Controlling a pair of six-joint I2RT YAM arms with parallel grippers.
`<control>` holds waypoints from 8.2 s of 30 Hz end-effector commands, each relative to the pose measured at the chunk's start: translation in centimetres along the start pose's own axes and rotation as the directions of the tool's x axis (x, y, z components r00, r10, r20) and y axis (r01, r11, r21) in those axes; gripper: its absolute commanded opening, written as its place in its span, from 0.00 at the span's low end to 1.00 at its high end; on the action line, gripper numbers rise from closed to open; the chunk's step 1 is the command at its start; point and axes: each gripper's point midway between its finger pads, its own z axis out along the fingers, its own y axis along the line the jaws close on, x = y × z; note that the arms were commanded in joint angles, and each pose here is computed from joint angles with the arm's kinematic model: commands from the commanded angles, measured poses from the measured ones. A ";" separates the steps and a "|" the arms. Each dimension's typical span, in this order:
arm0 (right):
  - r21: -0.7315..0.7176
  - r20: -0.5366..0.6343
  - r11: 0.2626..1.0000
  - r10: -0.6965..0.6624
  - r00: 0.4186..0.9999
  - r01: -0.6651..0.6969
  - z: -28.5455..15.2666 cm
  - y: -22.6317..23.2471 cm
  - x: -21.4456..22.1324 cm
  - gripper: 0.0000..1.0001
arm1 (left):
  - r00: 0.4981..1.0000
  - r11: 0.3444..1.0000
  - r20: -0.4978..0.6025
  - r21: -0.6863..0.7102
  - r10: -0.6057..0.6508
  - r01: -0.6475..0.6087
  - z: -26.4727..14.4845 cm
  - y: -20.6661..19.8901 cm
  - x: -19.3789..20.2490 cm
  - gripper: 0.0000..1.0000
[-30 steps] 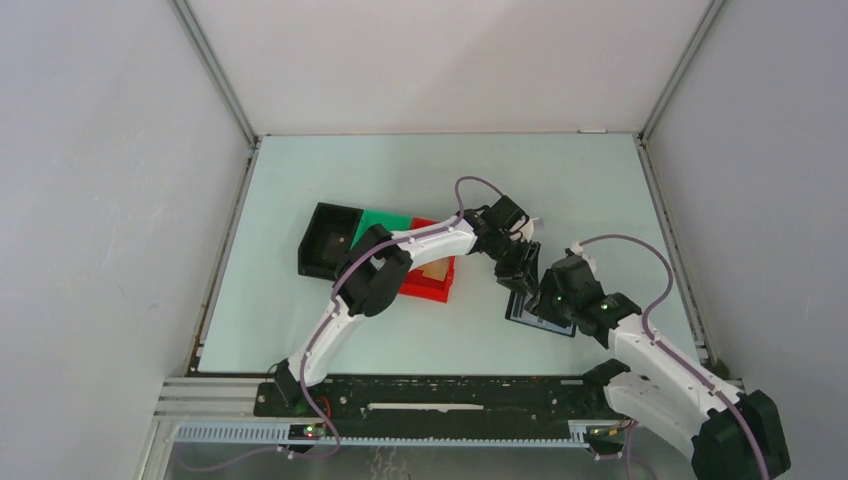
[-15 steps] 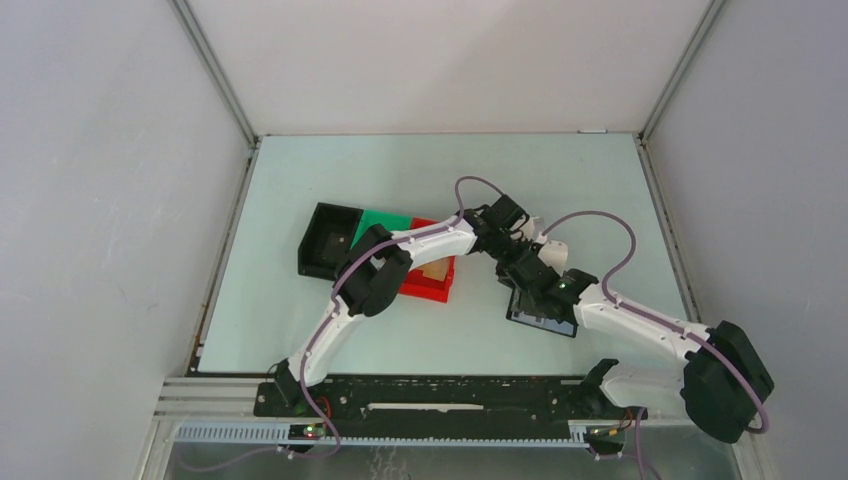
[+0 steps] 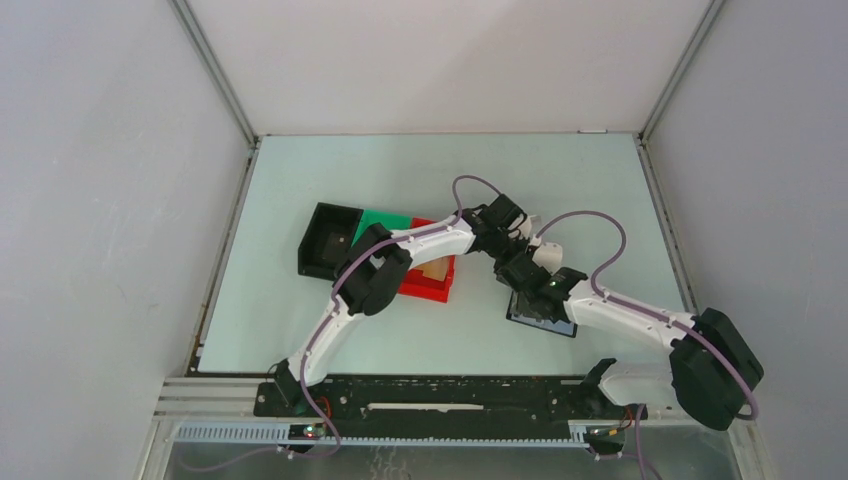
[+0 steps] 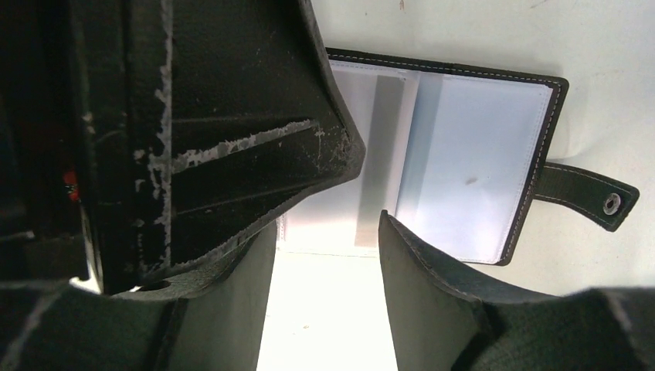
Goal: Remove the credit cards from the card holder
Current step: Remove the credit card from the card holder.
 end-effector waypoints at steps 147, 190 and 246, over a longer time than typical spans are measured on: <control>0.332 0.138 0.672 0.660 0.738 -0.663 -1.8 -13.8 0.9 0.30 | 0.978 0.970 -0.015 0.135 0.208 -0.204 0.9 -9.4 2.0 0.49; 0.311 0.225 0.610 0.698 0.680 -0.729 -3.0 -15.0 0.2 0.32 | 0.930 0.925 0.070 0.147 -0.362 0.349 9.6 -0.4 1.0 0.47; -0.160 -0.253 0.662 0.689 0.679 -0.732 3.6 -3.5 -1.3 0.66 | 0.897 0.993 0.427 -0.060 0.118 -0.103 -16.1 -5.0 -6.4 0.46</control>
